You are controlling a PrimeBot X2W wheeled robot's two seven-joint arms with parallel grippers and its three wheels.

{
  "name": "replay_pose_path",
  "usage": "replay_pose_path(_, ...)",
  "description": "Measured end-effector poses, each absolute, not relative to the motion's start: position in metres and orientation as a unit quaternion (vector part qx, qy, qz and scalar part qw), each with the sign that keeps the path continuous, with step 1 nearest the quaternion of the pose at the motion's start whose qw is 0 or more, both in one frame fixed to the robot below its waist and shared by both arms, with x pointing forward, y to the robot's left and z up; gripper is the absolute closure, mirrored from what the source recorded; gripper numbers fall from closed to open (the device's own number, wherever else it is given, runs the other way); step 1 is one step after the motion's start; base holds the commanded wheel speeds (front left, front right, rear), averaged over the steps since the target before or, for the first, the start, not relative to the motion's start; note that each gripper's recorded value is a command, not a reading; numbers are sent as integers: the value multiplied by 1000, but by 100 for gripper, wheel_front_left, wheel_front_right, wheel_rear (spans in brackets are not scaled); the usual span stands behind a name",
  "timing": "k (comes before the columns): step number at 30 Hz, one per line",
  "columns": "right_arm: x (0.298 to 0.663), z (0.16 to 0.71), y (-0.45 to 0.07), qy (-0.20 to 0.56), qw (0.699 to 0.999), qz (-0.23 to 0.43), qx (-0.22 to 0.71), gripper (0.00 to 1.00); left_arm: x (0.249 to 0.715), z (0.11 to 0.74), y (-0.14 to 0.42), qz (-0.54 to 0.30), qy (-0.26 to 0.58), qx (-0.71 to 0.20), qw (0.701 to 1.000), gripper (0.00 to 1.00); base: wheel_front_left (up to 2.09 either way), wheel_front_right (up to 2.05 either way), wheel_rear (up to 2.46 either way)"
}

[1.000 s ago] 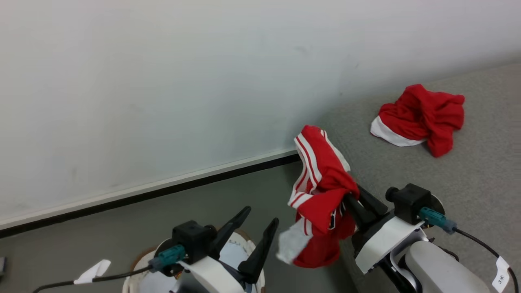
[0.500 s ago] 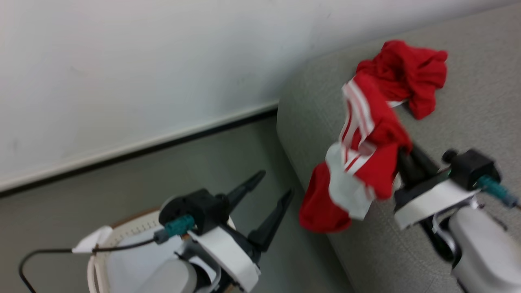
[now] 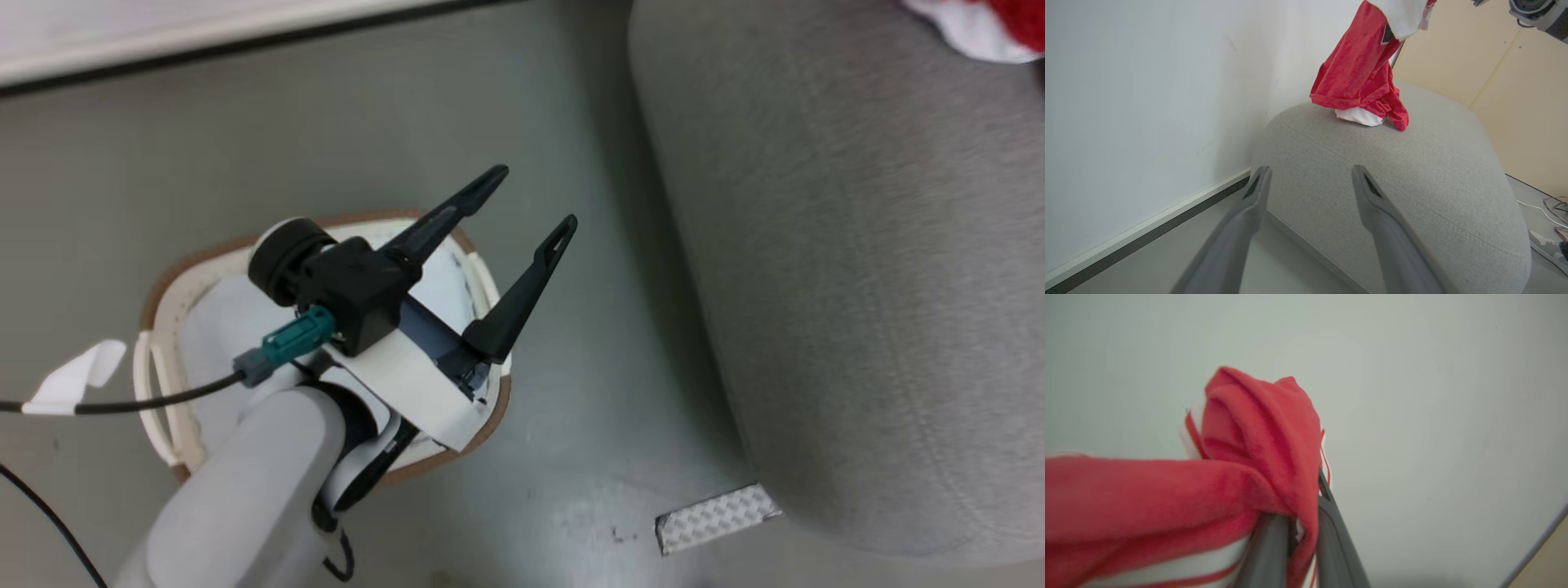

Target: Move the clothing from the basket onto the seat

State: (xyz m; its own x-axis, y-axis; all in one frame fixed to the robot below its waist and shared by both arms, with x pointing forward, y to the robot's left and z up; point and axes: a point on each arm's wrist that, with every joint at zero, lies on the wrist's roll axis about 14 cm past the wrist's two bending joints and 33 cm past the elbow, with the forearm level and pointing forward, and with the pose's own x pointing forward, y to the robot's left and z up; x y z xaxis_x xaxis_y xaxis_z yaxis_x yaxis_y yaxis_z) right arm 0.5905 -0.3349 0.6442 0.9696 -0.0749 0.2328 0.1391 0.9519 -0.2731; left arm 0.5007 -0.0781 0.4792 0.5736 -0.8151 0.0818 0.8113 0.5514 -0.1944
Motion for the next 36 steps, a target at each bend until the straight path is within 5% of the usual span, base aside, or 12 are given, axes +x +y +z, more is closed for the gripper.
replay_pose_path(7,618,649,-424,-60,959,-176,-212,100,516,420,-52,-429,55,-119,894,0,0,0,0)
replay_pose_path(18,574,433,-471,187,938,-252,-145,100,520,367,-23,-390,108,-114,907,0,0,0,0)
replay_pose_path(19,570,427,-470,188,938,-254,-141,89,520,366,-22,-388,111,-112,908,0,0,0,0)
replay_pose_path(20,567,424,-469,186,939,-257,-135,62,519,365,-22,-387,113,-111,908,0,0,0,0)
replay_pose_path(21,565,423,-469,181,939,-260,-133,16,518,366,-22,-385,114,-111,909,0,0,0,0)
replay_pose_path(22,563,422,-467,181,939,-262,-132,0,517,366,-22,-384,115,-111,909,0,0,0,0)
replay_pose_path(36,519,469,-411,116,958,-191,-177,0,503,419,-1,-323,64,-115,937,0,0,0,0)
